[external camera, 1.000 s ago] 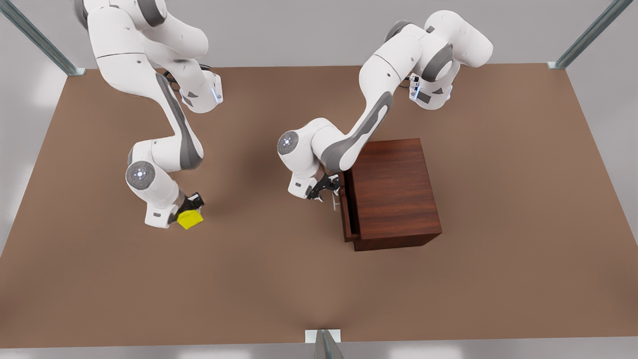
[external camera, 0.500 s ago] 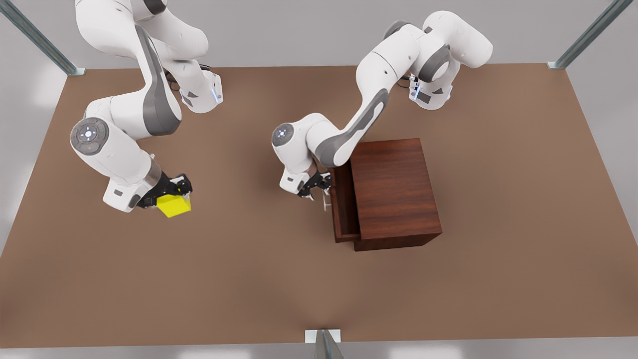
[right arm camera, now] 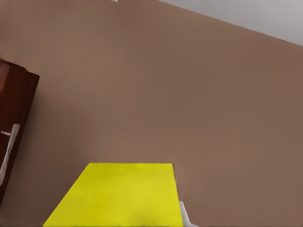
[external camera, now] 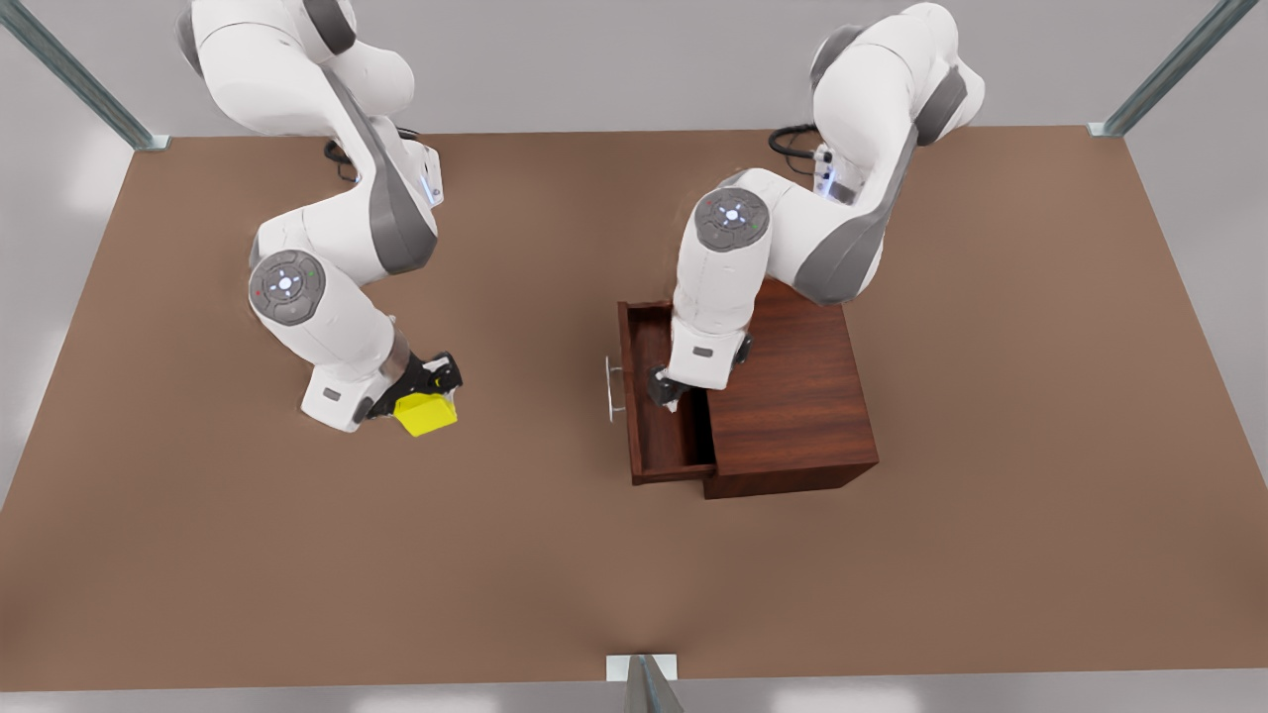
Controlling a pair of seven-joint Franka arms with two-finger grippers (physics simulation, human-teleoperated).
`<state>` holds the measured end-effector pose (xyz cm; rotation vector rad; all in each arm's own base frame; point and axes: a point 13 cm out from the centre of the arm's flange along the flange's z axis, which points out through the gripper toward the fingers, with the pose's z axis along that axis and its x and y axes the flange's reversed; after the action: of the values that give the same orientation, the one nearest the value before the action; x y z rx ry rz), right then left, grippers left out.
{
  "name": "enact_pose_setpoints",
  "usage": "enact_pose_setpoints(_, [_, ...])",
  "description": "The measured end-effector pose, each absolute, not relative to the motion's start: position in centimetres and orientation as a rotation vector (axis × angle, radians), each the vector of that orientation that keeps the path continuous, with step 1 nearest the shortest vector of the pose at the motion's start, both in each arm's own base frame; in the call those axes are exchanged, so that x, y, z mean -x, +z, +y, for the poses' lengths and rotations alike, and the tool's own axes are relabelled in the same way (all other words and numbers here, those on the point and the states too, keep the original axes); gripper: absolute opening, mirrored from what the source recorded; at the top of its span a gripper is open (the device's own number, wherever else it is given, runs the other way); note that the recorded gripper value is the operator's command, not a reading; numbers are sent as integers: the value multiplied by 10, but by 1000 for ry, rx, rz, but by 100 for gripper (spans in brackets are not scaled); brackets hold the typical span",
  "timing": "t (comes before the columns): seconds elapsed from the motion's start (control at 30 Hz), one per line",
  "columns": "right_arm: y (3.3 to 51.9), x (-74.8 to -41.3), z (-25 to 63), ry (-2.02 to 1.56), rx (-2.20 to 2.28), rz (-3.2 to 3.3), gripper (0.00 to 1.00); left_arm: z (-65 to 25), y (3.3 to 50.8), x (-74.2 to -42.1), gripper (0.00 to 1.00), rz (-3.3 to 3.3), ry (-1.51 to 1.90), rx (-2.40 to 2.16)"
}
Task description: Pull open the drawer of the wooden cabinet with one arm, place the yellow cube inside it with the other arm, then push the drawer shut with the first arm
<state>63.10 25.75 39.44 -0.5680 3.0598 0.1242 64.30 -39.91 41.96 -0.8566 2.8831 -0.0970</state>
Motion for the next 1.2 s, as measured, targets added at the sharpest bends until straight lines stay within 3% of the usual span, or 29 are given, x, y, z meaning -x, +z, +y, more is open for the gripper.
enact_pose_setpoints(0.07, [394, -630, 311, 153, 606, 3034, 64, -281, 427, -683, 100, 2890, -64, 1017])
enact_pose_setpoints(0.17, [385, -624, 373, 190, 615, 3020, 64, -156, 423, -703, 100, 2938, -16, 1080])
enact_pose_setpoints(0.27, [379, -619, 438, 249, 599, 2992, 64, -92, 429, -627, 100, 3065, 55, 1017])
enact_pose_setpoints(0.47, [352, -591, 512, 310, 493, 3012, 64, -94, 428, -612, 97, 3163, 31, 692])
enact_pose_setpoints(0.53, [340, -583, 531, 328, 453, 3019, 64, -101, 427, -610, 21, 3180, -2, 670])
enact_pose_setpoints(0.63, [321, -579, 550, 353, 379, 3028, 65, -134, 427, -604, 21, 3195, -36, 657])
enact_pose_setpoints(0.73, [305, -578, 562, 371, 306, 3032, 76, -158, 428, -598, 21, 3195, -71, 715])
enact_pose_setpoints(0.8, [301, -579, 565, 378, 259, 3033, 76, -174, 423, -596, 21, 3197, -88, 778])
enact_pose_setpoints(0.83, [297, -577, 567, 378, 241, 3037, 92, -183, 420, -596, 21, 3195, -101, 817])
enact_pose_setpoints(0.87, [295, -576, 569, 376, 225, 3041, 100, -191, 418, -596, 21, 3189, -123, 864])
enact_pose_setpoints(1.0, [288, -574, 568, 370, 156, 3054, 100, -214, 416, -597, 21, 3146, -191, 1057])
enact_pose_setpoints(1.1, [349, -614, 514, 338, 33, 2980, 100, -246, 413, -597, 21, 3110, -245, 1177])
enact_pose_setpoints(1.2, [453, -669, 346, 236, -217, 2894, 100, -306, 393, -594, 21, 3078, -299, 1281])
